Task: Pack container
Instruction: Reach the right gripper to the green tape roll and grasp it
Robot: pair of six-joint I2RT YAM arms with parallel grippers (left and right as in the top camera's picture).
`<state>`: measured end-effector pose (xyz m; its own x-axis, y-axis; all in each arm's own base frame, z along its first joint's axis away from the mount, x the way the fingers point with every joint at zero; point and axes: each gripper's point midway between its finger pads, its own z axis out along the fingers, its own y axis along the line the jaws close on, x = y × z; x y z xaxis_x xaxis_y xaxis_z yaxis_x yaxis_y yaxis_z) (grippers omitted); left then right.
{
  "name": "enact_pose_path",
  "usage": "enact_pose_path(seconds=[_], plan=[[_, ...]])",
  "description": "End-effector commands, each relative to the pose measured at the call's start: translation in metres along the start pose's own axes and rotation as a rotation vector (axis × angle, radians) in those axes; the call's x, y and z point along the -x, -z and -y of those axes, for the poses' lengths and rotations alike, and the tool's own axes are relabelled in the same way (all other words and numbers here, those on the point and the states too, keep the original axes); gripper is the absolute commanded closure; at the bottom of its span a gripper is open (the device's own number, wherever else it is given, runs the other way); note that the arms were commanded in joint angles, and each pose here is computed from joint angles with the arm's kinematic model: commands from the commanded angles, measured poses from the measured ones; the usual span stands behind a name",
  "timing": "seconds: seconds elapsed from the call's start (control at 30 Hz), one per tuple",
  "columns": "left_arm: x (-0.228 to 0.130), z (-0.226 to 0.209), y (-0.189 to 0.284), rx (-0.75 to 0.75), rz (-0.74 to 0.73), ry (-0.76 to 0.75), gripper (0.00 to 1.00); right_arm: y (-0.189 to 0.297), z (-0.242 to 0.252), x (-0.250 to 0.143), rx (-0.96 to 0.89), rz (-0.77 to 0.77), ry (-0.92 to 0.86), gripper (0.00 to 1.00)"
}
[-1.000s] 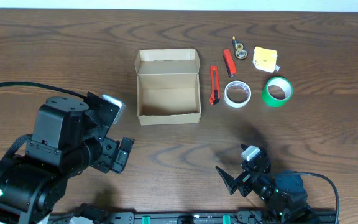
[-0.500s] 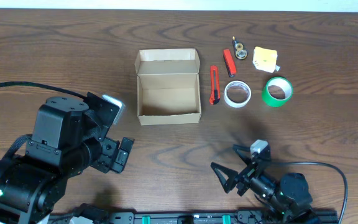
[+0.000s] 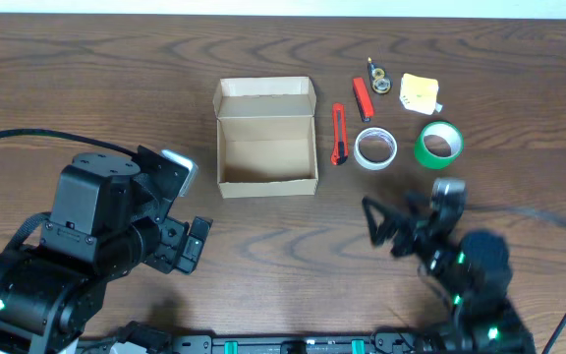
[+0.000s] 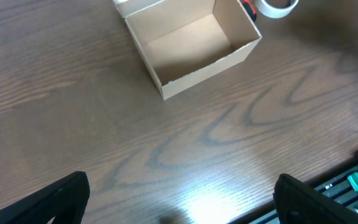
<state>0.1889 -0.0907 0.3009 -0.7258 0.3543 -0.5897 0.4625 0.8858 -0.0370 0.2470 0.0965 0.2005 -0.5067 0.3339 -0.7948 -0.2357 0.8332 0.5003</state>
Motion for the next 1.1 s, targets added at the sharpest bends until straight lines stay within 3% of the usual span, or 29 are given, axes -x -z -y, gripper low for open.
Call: enact_pose_path(seconds=[0.0,0.27,0.4,0.6,0.93,1.0,1.07], plan=[[0.000,0.000,0.001,0.000,0.001,-0.014,0.05,-0.011,0.007,0.043,-0.070,-0.018,0.160,0.01],[0.000,0.000,0.001,0.000,0.001,-0.014,0.05,-0.045,0.096,0.102,-0.386,-0.223,0.139,0.01],[0.000,0.000,0.001,0.000,0.001,-0.014,0.04,-0.057,0.141,0.110,-0.513,-0.286,0.114,0.01],[0.000,0.000,0.001,0.000,0.002,-0.014,0.05,-0.063,0.210,0.086,-0.721,-0.399,0.072,0.01],[0.000,0.000,0.001,0.000,0.001,-0.014,0.05,-0.082,0.273,0.039,-0.777,-0.526,-0.015,0.04],[0.000,0.000,0.001,0.000,0.001,-0.014,0.05,-0.088,0.281,0.031,-0.776,-0.544,-0.013,0.08],[0.000,0.000,0.001,0.000,0.001,-0.014,0.05,-0.094,0.289,0.023,-0.775,-0.557,-0.008,0.21]])
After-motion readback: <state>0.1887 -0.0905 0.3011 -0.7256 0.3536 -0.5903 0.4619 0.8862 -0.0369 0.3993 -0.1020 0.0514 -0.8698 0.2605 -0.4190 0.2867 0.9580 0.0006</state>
